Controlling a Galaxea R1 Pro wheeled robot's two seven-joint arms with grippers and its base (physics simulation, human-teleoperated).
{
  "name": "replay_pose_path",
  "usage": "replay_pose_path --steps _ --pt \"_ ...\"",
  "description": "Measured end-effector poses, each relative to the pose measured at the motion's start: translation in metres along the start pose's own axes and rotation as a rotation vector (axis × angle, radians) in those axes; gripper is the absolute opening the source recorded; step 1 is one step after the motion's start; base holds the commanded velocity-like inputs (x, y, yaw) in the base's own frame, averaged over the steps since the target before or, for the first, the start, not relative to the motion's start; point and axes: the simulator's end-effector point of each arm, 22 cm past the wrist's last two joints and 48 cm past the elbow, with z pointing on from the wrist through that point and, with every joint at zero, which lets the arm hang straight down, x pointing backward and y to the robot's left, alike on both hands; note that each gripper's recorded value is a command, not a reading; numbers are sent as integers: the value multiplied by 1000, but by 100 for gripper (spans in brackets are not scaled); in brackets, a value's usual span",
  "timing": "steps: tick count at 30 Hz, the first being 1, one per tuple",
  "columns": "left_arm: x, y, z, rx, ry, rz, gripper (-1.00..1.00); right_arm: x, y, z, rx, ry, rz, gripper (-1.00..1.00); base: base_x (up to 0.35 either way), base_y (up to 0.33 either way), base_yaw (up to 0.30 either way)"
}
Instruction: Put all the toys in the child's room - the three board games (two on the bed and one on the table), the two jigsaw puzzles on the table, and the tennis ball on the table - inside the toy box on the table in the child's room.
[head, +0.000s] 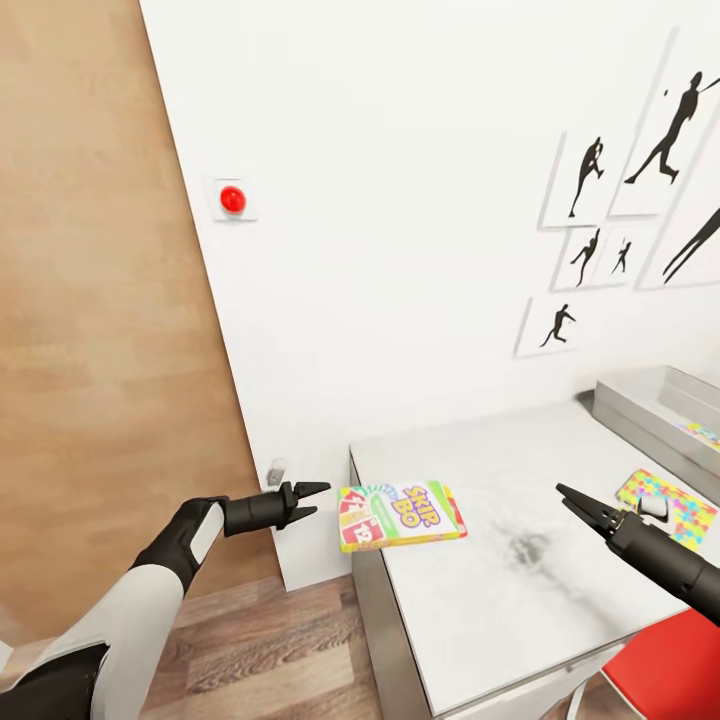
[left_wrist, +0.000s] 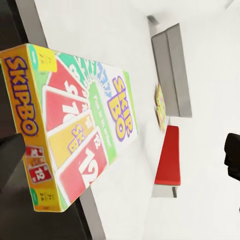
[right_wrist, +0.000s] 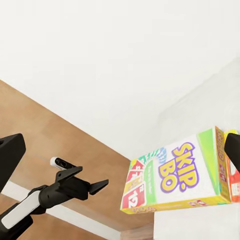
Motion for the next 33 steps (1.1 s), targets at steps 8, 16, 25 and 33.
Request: replay_pose_path --steps 8,16,25,33 --pt "3 11 4 -2 1 -2 100 7 -9 1 0 0 0 100 0 0 0" --pt "6 21 8 -1 3 -4 100 13 -18 3 0 0 0 100 0 0 0" --pt "9 32 13 1 3 -3 100 21 -28 4 -1 -1 1 100 0 0 0" --pt "13 43 18 3 4 -3 100 30 -38 5 -2 0 3 100 0 0 0"
